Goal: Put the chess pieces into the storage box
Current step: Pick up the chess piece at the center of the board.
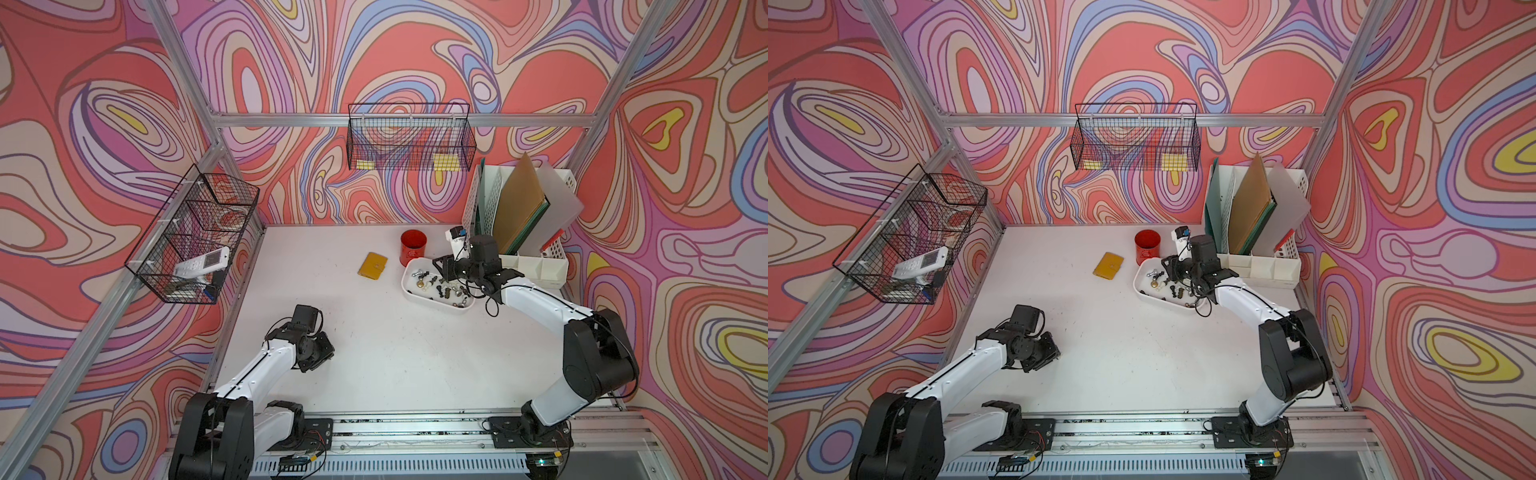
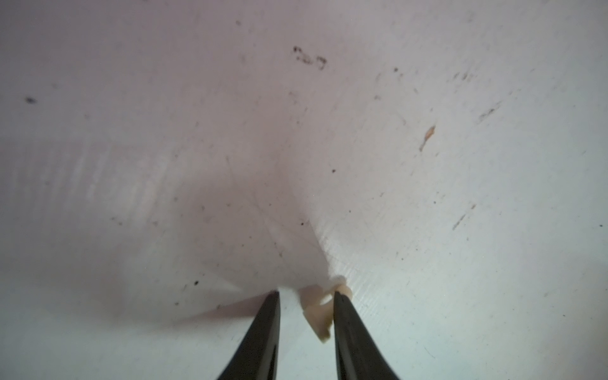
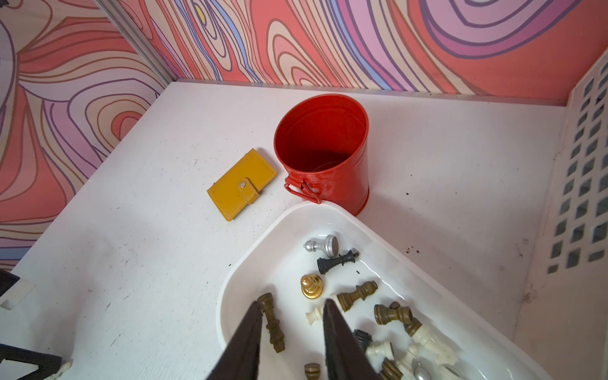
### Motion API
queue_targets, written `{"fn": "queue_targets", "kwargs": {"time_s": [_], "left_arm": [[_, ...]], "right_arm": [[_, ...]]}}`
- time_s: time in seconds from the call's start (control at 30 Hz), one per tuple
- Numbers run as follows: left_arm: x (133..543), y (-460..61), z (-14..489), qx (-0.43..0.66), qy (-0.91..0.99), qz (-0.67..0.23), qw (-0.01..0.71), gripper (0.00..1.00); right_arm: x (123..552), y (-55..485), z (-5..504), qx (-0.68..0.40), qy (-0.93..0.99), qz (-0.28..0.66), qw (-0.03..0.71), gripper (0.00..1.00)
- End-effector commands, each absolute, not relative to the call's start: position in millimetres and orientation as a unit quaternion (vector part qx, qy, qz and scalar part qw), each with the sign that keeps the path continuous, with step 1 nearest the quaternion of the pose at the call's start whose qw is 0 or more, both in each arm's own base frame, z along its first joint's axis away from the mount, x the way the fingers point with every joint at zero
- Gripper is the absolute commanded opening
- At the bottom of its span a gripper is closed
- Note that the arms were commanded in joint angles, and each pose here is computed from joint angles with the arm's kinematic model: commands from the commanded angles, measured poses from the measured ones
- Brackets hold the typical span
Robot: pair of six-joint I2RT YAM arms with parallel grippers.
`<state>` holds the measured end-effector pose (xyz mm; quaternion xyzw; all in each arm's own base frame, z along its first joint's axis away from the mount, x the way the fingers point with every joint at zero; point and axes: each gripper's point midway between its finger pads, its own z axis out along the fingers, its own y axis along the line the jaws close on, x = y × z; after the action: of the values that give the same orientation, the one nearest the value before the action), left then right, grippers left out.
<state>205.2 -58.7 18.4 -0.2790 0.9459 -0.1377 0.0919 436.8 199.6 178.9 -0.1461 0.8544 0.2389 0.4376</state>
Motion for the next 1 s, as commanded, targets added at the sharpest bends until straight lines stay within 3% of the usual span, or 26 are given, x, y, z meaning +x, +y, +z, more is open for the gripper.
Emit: {"fn": "queue_targets", "kwargs": {"time_s": [0.0, 0.97], "left_arm": [[195.1, -62.4, 15.2, -0.262, 0.954, -0.128, 0.065, 0.33], [191.9, -78.3, 12.9, -0.169, 0.985, -0.045, 0.015, 0.32]], "right_arm": [[434.3, 202.5, 176.9, -0.147, 0.853, 0.251, 0.433, 0.33], [428.9, 205.2, 168.9, -0.144, 0.854, 0.265, 0.424, 0.33]]}}
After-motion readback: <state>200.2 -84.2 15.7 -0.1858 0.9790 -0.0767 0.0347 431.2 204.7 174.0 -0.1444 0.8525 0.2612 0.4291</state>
